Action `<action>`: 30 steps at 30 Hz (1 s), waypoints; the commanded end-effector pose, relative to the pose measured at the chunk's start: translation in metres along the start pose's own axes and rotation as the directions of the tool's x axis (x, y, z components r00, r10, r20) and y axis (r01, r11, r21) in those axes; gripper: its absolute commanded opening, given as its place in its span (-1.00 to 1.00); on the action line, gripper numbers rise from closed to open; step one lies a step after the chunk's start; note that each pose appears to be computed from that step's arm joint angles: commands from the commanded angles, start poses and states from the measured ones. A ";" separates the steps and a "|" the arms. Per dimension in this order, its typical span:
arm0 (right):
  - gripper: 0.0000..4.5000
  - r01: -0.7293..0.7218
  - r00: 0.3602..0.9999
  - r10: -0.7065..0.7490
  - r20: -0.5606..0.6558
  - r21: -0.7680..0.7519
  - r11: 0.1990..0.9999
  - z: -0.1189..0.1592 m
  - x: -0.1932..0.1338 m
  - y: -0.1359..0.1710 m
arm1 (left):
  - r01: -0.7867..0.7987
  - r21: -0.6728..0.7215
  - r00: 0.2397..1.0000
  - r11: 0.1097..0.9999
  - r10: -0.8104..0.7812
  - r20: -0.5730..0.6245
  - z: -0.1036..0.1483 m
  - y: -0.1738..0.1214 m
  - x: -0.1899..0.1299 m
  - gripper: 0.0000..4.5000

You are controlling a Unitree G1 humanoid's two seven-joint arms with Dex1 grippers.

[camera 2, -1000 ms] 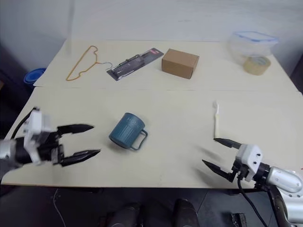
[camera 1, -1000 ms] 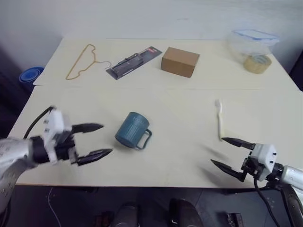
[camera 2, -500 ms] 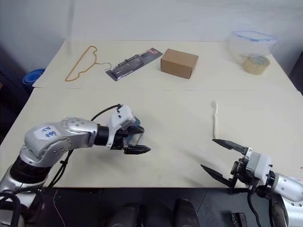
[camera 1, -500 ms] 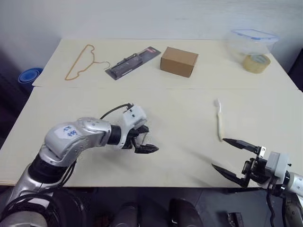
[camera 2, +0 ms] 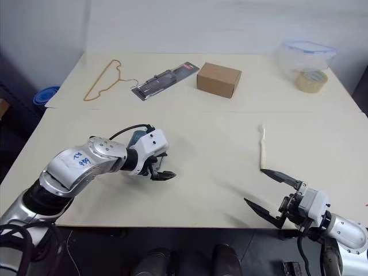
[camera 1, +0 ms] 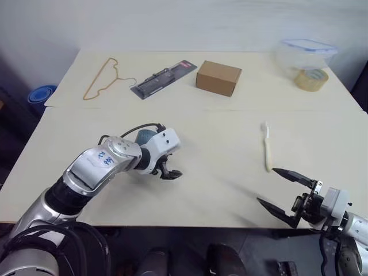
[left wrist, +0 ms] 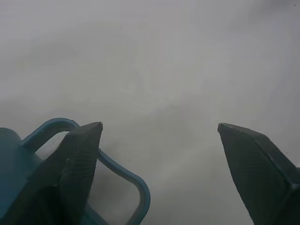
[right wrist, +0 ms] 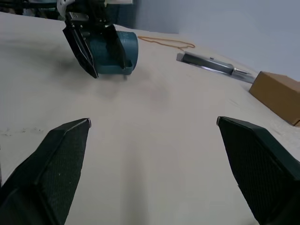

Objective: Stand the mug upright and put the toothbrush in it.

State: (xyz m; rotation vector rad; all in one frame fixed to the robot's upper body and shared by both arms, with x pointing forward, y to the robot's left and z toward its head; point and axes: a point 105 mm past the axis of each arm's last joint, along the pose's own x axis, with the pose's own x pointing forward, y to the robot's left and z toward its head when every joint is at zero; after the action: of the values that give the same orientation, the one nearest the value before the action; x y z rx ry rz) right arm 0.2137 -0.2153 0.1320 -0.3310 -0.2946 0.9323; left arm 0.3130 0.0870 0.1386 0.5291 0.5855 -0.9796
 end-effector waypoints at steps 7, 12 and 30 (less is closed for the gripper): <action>1.00 0.027 1.000 -0.027 0.012 -0.007 1.000 0.001 0.000 0.002 | 0.102 -0.032 0.985 0.994 -0.106 -0.133 -0.039 -0.001 -0.002 -0.56; 1.00 0.034 0.999 -0.034 0.012 -0.003 0.999 -0.001 0.001 0.003 | 0.123 -0.016 0.989 0.992 -0.124 -0.075 -0.036 0.005 -0.013 -0.99; 1.00 0.015 0.997 -0.015 0.078 0.010 1.000 0.010 0.015 0.005 | 0.136 0.318 0.958 0.938 -0.206 0.200 -0.028 0.003 -0.075 -0.18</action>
State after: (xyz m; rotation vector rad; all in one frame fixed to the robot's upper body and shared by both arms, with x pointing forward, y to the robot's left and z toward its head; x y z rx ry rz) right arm 0.2157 -0.2035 0.1283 -0.2825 -0.3015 0.9245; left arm 0.2793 0.1593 0.1544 0.6389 0.3537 -1.3095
